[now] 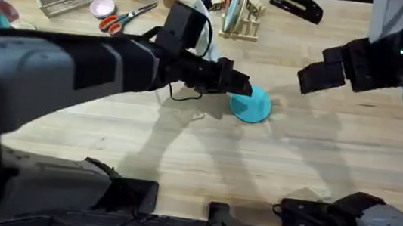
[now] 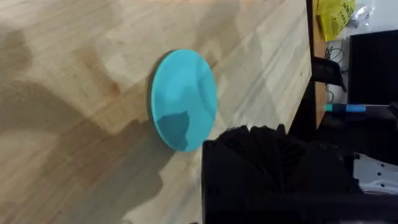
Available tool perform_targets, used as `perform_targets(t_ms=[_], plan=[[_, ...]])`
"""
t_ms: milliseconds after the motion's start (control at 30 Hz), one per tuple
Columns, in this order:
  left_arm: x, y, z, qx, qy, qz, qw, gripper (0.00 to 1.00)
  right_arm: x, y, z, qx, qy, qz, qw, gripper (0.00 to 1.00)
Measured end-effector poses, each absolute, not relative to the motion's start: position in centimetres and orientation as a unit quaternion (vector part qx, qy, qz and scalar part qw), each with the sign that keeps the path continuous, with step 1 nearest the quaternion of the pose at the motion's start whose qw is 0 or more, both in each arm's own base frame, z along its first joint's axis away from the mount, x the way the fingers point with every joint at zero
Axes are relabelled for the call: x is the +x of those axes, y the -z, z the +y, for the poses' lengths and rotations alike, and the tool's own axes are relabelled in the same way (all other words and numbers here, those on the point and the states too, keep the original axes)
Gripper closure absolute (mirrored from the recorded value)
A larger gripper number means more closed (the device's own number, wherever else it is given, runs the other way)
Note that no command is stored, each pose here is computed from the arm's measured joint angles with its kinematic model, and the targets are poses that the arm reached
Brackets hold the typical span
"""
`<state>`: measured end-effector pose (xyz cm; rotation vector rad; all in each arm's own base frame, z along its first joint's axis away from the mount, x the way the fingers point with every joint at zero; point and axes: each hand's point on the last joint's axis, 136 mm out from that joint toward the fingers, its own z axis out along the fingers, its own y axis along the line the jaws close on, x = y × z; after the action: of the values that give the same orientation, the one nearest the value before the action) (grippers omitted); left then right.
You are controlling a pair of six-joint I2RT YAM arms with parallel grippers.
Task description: Pick up the plates from the table one by one and place each into a slot on the dish rack.
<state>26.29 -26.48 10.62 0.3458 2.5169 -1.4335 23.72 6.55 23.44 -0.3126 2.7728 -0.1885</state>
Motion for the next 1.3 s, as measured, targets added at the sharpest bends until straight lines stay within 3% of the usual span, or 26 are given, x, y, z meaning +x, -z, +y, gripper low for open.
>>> perform_targets(t_ms=[467,1300], plan=[[26.5,-6.1,-26.8,0.095,0.480,0.870,0.065,0.959,23.7,-23.4,6.6,-0.110,0.066,0.977,0.172,0.007],[26.3,-3.5,-27.5,0.097,0.502,0.859,0.032,0.959,23.7,-23.4,6.6,-0.110,0.066,0.977,0.172,0.005]])
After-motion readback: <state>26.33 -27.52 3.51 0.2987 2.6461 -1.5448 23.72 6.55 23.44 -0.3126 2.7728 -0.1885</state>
